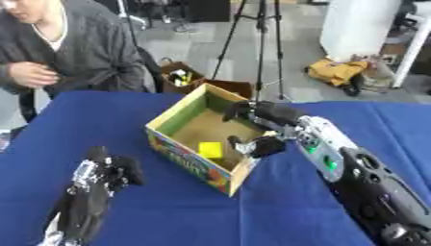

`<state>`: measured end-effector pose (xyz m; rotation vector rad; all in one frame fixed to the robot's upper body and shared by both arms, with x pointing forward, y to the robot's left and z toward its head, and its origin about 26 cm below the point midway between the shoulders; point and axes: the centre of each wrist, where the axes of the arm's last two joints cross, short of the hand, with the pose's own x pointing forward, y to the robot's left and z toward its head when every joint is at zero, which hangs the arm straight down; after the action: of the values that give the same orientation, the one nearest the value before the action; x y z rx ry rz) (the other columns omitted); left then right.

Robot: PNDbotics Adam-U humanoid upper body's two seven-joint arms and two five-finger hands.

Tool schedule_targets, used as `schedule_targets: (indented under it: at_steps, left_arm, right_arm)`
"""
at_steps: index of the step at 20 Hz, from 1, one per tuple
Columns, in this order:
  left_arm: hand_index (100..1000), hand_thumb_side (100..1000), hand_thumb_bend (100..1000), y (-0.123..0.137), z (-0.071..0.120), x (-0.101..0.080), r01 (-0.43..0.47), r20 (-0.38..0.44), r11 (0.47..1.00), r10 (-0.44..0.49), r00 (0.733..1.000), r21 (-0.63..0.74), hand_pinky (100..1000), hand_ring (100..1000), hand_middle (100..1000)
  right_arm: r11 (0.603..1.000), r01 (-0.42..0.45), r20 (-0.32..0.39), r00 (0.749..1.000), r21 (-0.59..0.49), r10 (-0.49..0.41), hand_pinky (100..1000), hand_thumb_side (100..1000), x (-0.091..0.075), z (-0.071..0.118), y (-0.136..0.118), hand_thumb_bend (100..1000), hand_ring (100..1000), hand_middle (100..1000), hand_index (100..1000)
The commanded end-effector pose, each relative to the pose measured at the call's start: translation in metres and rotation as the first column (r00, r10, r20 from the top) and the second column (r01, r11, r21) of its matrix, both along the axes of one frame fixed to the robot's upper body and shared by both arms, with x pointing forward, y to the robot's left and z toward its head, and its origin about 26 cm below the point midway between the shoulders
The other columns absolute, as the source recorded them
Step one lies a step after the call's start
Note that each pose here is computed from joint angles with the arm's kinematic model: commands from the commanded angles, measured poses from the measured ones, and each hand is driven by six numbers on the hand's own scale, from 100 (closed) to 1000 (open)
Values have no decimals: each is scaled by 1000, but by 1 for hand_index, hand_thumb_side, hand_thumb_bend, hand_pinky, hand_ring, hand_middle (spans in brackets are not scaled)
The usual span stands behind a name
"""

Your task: Pick up objects on the table and place them in the box.

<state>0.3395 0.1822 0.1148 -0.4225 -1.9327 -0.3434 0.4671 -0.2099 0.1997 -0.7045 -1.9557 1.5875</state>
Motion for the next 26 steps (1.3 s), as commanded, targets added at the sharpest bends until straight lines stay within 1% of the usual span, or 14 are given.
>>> schedule_targets:
  at_steps: [1, 6, 7, 8, 12, 13, 15, 17, 21, 22, 23, 24, 26]
  left_arm:
    - [632, 1000, 202, 11, 10, 1, -53, 40, 999, 53, 998, -2, 654, 567, 515]
    - [633, 1000, 200, 29, 11, 3, -166, 63, 986, 166, 984, -6, 654, 572, 519]
    - [634, 1000, 199, 32, 12, 4, -186, 68, 982, 186, 980, -8, 654, 574, 521]
    - [634, 1000, 198, 36, 13, 4, -210, 75, 978, 210, 975, -11, 655, 575, 521]
    - [634, 1000, 196, 47, 16, 5, -281, 98, 960, 281, 955, -10, 655, 575, 521]
    - [633, 1000, 195, 49, 17, 5, -294, 102, 956, 293, 951, -11, 655, 575, 521]
    - [633, 1000, 195, 54, 17, 5, -322, 108, 947, 321, 941, -13, 654, 575, 521]
    - [632, 1000, 195, 58, 16, 4, -343, 106, 939, 342, 934, -16, 654, 575, 520]
    - [631, 1000, 194, 61, 15, 4, -365, 103, 931, 365, 925, -19, 657, 575, 518]
    - [631, 1000, 194, 62, 13, 3, -369, 99, 929, 369, 924, -18, 658, 574, 518]
    - [630, 1000, 193, 63, 12, 3, -372, 95, 928, 372, 923, -17, 658, 574, 517]
    - [630, 1000, 193, 64, 11, 3, -374, 91, 927, 374, 923, -16, 658, 574, 517]
    - [630, 1000, 193, 64, 8, 2, -376, 85, 927, 375, 923, -13, 657, 573, 517]
  right_arm:
    - [992, 7, 73, 997, 126, -17, 772, 754, -11, 17, -4, 100, 981, 778, 824]
    - [962, -32, 110, 994, 272, 2, 762, 822, -33, -1, -12, 100, 1000, 780, 805]
    - [953, -33, 111, 994, 302, -1, 756, 904, -39, -6, -14, 100, 1000, 776, 797]
    - [941, -28, 110, 994, 337, -10, 751, 858, -44, -10, -15, 100, 1000, 773, 793]
    - [886, 16, 92, 994, 463, -66, 733, 883, -65, -25, -24, 100, 1000, 760, 777]
    - [869, 29, 85, 993, 494, -81, 705, 889, -71, -28, -26, 100, 999, 743, 758]
    - [828, 56, 66, 992, 557, -111, 692, 898, -82, -35, -28, 100, 994, 738, 748]
    - [786, 89, 29, 990, 611, -135, 689, 928, -92, -46, -28, 100, 999, 737, 746]
    - [711, 181, -87, 982, 680, -167, 696, 963, -111, -71, -29, 100, 1000, 739, 746]
    - [693, 206, -119, 978, 691, -172, 697, 971, -116, -76, -30, 100, 1000, 739, 746]
    - [676, 230, -149, 973, 700, -176, 697, 956, -121, -81, -31, 100, 1000, 740, 746]
    - [660, 254, -181, 967, 707, -179, 697, 989, -126, -86, -32, 100, 1000, 739, 745]
    - [633, 297, -238, 955, 715, -178, 698, 997, -136, -94, -34, 100, 1000, 738, 745]
